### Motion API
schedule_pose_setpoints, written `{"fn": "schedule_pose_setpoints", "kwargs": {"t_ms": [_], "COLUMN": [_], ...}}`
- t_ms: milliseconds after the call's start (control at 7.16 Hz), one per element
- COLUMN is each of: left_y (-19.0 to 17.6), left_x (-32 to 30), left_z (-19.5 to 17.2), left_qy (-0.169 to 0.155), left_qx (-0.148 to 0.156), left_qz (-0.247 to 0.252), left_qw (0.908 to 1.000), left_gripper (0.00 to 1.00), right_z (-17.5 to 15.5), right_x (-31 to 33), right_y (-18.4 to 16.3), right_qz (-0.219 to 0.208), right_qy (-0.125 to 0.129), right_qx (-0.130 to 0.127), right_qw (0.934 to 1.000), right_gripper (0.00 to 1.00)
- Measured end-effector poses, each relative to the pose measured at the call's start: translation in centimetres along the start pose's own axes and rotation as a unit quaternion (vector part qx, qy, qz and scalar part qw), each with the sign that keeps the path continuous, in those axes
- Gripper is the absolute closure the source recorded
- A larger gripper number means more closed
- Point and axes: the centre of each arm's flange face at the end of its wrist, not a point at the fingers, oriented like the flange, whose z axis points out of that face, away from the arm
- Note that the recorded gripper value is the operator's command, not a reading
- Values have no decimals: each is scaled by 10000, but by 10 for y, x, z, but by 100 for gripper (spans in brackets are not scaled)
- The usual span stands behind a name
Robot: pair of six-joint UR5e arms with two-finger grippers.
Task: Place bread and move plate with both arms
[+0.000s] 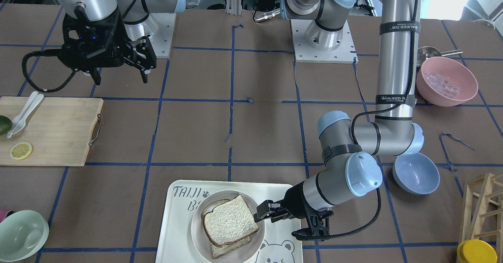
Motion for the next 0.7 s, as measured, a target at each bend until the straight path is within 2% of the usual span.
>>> {"fn": "schedule_pose_setpoints", "kwargs": {"t_ms": [279,699], "left_y": [12,71], "left_x": [21,80], "left_z": [-36,-142], "left_qy": [-228,-1018], "left_qx": [-139,-448], "left_qz": [-236,-387], "left_qw": [9994,9930], "left_gripper": [0,0], "right_z": [0,0], "right_x": [0,0], "right_y": [0,0], "right_qz": [10,32], "right_qy": [7,15], "right_qx": [10,11], "right_qw": [10000,10000], "right_gripper": [0,0]}}
